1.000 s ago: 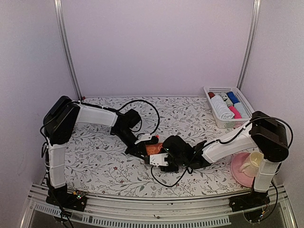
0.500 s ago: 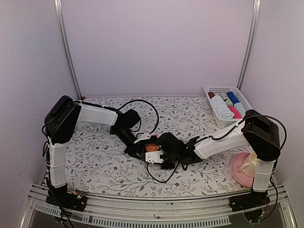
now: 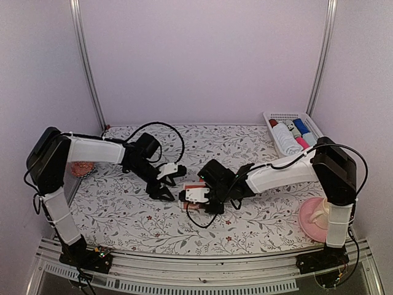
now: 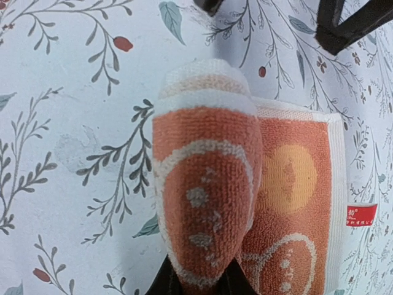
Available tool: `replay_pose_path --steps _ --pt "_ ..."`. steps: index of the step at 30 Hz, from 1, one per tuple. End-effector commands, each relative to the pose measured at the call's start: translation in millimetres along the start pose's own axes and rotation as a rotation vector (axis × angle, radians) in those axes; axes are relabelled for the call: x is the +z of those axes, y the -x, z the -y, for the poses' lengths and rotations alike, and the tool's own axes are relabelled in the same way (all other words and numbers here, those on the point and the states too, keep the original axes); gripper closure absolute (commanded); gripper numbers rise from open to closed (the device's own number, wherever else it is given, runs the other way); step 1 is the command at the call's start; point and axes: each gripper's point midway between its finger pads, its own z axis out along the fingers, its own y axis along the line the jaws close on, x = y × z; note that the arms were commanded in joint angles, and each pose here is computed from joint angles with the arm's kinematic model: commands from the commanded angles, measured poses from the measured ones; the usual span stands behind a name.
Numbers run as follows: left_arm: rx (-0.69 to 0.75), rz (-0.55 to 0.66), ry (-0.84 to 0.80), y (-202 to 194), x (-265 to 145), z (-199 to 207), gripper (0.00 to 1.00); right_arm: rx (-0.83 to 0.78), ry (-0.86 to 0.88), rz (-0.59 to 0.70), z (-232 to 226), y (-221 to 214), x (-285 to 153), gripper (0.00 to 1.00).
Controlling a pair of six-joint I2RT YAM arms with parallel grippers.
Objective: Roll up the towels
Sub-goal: Roll the towel at the center of the board.
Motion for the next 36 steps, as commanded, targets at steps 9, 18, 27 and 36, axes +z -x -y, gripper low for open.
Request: replay_pose_path --steps 9,18,27,36 --pt "0.323 0.184 0.398 8 -36 -4 0.34 0.231 0.452 -0.050 -48 7 -6 0.84" --pt "0.525 0.246 0.474 -8 -46 37 0.38 0.392 0.552 -0.090 -45 12 4 0.84" --pt "0.683 0.222 0.535 -8 -32 67 0.41 0.500 0.650 -0.049 -34 19 8 0.82" --pt "0.753 0.143 0.624 12 -6 64 0.42 0.551 0.721 -0.020 -34 25 14 0.82"
